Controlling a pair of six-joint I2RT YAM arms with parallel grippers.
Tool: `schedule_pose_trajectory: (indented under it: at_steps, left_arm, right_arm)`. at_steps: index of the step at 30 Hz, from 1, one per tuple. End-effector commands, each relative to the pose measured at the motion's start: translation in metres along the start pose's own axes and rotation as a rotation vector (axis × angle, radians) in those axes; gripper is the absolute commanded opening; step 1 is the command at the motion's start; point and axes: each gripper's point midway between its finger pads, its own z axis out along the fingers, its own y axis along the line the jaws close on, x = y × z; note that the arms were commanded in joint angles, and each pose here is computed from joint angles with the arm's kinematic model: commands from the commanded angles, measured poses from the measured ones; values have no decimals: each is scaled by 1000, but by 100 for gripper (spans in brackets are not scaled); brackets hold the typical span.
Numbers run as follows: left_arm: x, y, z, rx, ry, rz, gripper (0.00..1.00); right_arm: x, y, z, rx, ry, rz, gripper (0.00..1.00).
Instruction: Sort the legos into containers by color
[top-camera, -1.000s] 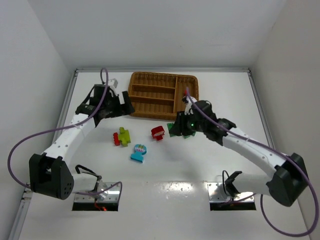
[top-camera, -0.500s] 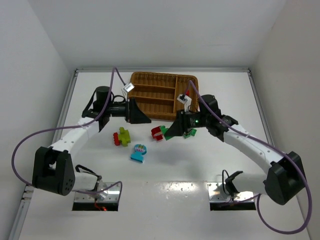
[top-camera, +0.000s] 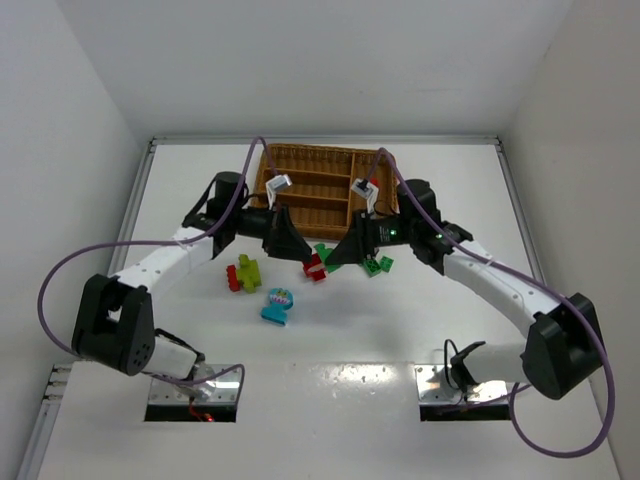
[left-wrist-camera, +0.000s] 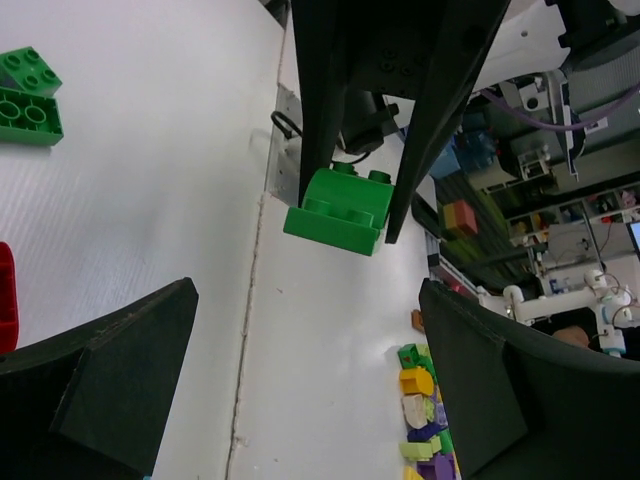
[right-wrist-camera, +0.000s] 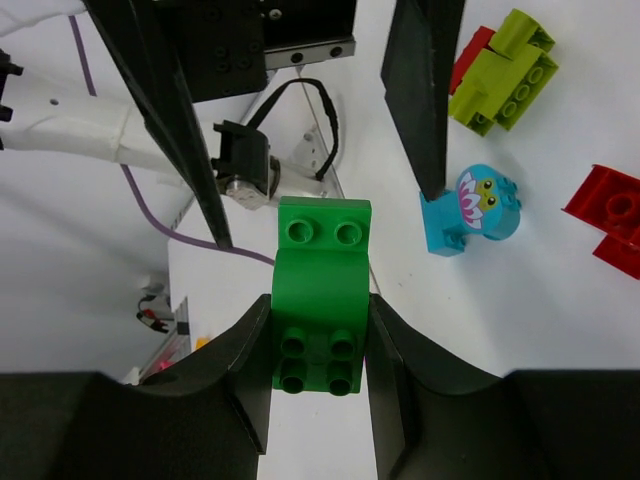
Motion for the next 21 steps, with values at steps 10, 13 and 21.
schedule_pose_trajectory:
  at_steps: [10, 13, 21]
  left_arm:
    - [-21, -22, 8, 98, 34, 113, 84]
    - [-20, -25, 10, 113, 48, 107, 79]
    - [-23, -24, 14, 119, 54, 109, 70]
  right_arm:
    - [-23, 26, 1, -102, -25, -84, 28]
    - [-21, 28, 3, -108, -18, -86, 28]
    - [-21, 24, 7, -120, -2, -77, 28]
